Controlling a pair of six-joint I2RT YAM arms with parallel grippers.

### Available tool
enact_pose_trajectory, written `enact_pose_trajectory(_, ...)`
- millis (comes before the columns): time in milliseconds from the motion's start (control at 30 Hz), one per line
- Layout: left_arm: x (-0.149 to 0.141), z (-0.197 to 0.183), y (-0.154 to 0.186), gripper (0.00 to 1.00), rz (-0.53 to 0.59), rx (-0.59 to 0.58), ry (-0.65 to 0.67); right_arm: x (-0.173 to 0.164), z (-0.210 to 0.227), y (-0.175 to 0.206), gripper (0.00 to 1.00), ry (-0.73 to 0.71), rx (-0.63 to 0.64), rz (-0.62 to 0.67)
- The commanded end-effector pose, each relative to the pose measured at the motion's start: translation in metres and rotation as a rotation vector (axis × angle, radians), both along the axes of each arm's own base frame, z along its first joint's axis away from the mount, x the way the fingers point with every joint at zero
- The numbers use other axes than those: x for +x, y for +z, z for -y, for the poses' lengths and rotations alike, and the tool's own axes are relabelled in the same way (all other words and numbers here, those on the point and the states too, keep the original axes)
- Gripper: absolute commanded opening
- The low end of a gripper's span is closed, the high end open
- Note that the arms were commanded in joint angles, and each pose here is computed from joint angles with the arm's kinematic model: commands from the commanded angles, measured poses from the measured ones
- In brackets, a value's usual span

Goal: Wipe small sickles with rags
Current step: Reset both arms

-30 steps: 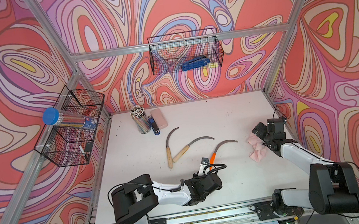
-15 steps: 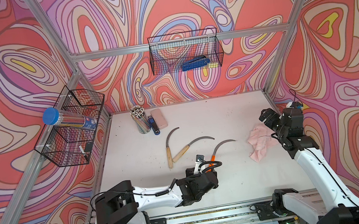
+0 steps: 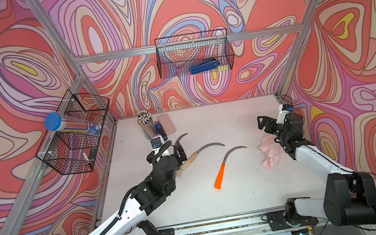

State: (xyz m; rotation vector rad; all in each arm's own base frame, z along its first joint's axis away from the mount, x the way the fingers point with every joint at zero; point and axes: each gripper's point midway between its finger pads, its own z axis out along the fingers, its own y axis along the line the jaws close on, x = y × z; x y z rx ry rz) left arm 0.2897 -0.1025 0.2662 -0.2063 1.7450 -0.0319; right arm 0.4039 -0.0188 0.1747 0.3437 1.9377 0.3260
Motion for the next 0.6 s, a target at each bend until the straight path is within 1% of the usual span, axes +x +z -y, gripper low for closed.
enact_pose_trajectory(0, 0.003, -0.060, -0.014, 1.00, 0.074, 0.174, 0.156, 0.008, 0.004, 0.002, 0.97, 0.006, -0.135, 0.144)
enact_pose_trajectory(67, -0.005, -0.099, -0.032, 1.00, 0.109, 0.156, 0.318, 0.007, 0.010, -0.013, 0.98, -0.044, -0.174, 0.191)
enact_pose_trajectory(100, -0.007, -0.105, -0.038, 1.00, 0.137, 0.161, 0.334, 0.008, 0.009, -0.012, 0.98, -0.047, -0.187, 0.229)
enact_pose_trajectory(133, -0.007, -0.108, -0.046, 1.00, 0.156, 0.185, 0.322, 0.006, 0.009, -0.009, 0.98, -0.058, -0.219, 0.227)
enact_pose_trajectory(200, -0.002, -0.112, -0.061, 1.00, 0.139, 0.235, 0.315, 0.005, 0.003, -0.003, 0.98, -0.078, -0.293, 0.270)
enact_pose_trajectory(267, 0.011, -0.113, -0.086, 1.00, 0.077, 0.286, 0.285, 0.011, 0.002, -0.009, 0.98, -0.075, -0.311, 0.214)
enact_pose_trajectory(333, 0.020, -0.126, -0.113, 0.99, 0.032, 0.267, 0.322, 0.014, 0.007, -0.016, 0.98, -0.101, -0.325, 0.153)
enact_pose_trajectory(367, 0.027, -0.132, -0.114, 1.00, 0.054, 0.259, 0.339, 0.013, 0.010, -0.019, 0.98, -0.117, -0.341, 0.129)
enact_pose_trajectory(400, 0.031, -0.131, -0.116, 1.00, 0.062, 0.290, 0.340, 0.010, 0.012, -0.024, 0.98, -0.134, -0.362, 0.116)
enact_pose_trajectory(433, 0.035, -0.126, -0.117, 1.00, 0.085, 0.294, 0.311, 0.007, 0.016, -0.033, 0.98, -0.159, -0.381, 0.098)
enact_pose_trajectory(467, 0.042, -0.124, -0.121, 1.00, 0.054, 0.308, 0.298, 0.007, 0.014, -0.041, 0.98, -0.151, -0.382, 0.090)
enact_pose_trajectory(533, 0.056, -0.127, -0.133, 0.99, 0.027, 0.269, 0.257, 0.011, 0.007, -0.052, 0.98, -0.103, -0.396, 0.094)
enact_pose_trajectory(567, 0.059, -0.135, -0.133, 1.00, 0.041, 0.248, 0.277, 0.014, 0.006, -0.059, 0.98, -0.098, -0.397, 0.105)
